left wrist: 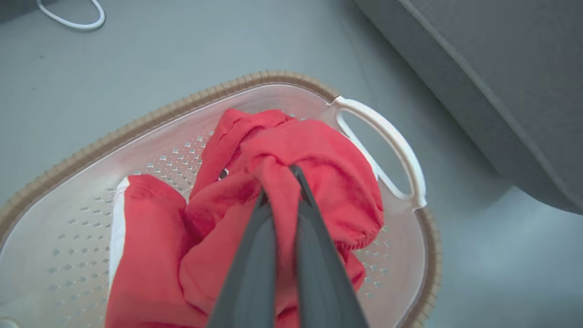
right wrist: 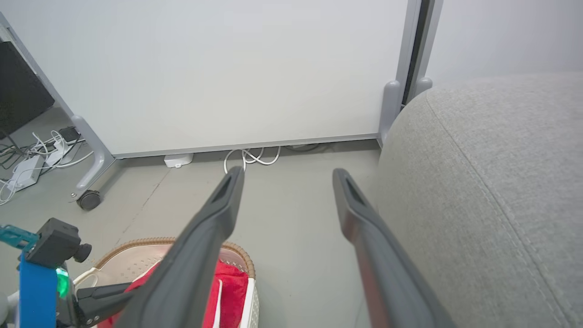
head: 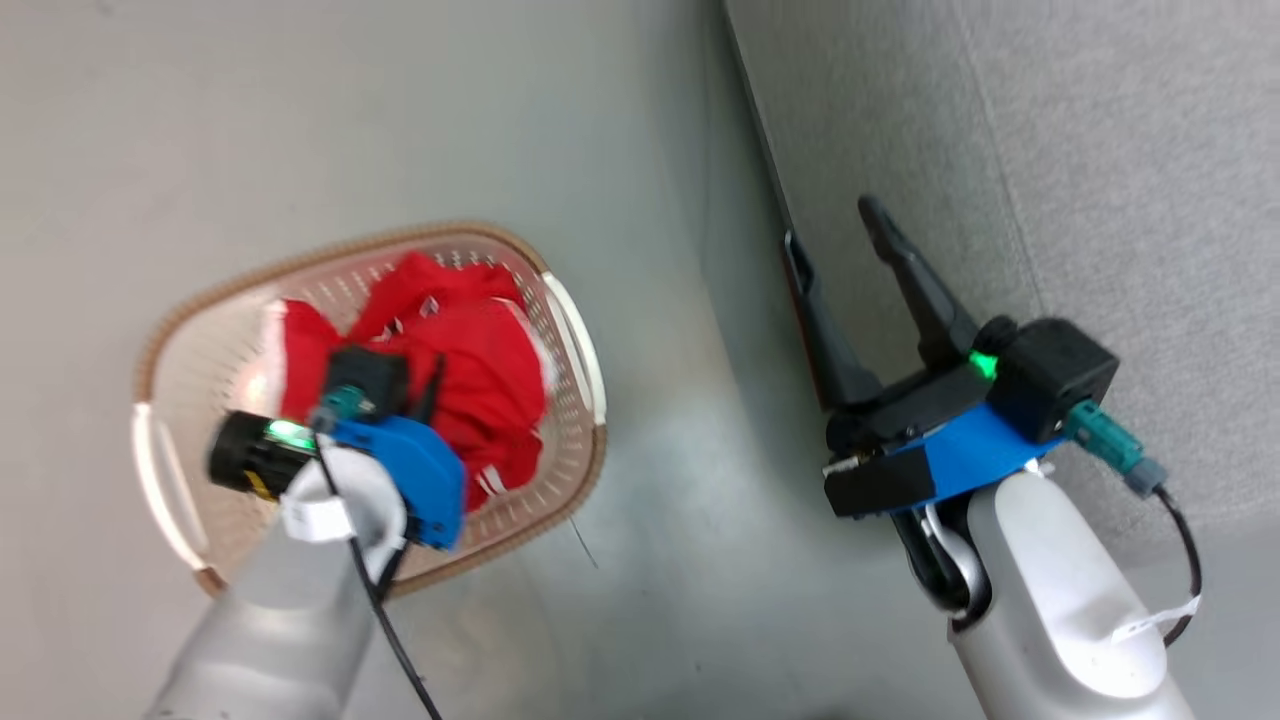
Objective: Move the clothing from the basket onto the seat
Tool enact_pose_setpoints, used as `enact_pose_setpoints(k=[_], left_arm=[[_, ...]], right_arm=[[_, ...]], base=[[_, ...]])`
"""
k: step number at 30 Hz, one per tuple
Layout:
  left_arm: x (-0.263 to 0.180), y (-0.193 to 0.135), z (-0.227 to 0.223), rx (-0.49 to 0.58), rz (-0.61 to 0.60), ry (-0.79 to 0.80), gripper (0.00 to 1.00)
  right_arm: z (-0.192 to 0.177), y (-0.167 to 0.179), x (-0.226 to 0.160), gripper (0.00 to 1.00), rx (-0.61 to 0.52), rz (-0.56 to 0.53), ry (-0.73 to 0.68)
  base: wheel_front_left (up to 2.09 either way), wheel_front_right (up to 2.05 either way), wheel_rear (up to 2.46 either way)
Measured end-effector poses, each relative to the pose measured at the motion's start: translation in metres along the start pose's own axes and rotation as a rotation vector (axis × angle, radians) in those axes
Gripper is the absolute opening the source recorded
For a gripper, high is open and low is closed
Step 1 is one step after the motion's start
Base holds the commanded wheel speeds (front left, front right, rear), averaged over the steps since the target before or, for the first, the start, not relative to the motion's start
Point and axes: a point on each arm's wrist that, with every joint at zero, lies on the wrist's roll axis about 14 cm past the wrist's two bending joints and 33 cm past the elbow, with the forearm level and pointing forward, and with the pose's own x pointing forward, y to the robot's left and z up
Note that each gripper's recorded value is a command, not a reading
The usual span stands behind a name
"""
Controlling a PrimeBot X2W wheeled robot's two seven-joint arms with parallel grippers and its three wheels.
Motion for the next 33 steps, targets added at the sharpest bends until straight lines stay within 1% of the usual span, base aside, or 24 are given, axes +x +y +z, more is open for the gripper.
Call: enact_pose_setpoints(k=[3,12,18,21,25,33], left_arm=[[-0.020,-0.019,0.023,0.021,-0.025,-0.068,0.00],[-0.083,-0.061,0.088,0.107,-0.066,-0.266,0.00],[-0.121,-0.081,0.131,0.179,-0.068,-0.391,0.00],[-0.139,-0.097,0.161,0.226,-0.084,-0.474,0.00],[-0.163,-0.111,0.193,0.270,-0.090,-0.565,0.00],[-0.198,-0.124,0.235,0.335,-0.081,-0.680,0.00]], right_arm=[[0.011,0.008,-0.011,1.00,-0.003,0.012,-0.014],[0.055,0.033,-0.043,1.00,0.003,0.051,-0.098],[0.076,0.052,-0.060,1.00,-0.002,0.090,-0.134],[0.081,0.063,-0.068,1.00,0.001,0.115,-0.142],[0.091,0.076,-0.076,1.00,0.009,0.147,-0.163],[0.099,0.096,-0.086,1.00,0.006,0.198,-0.177]], base=[[0.00,0.00,0.00],[0.00,0.00,0.00],[0.00,0.00,0.00],[0.00,0.00,0.00],[0.00,0.00,0.00],[0.00,0.00,0.00]])
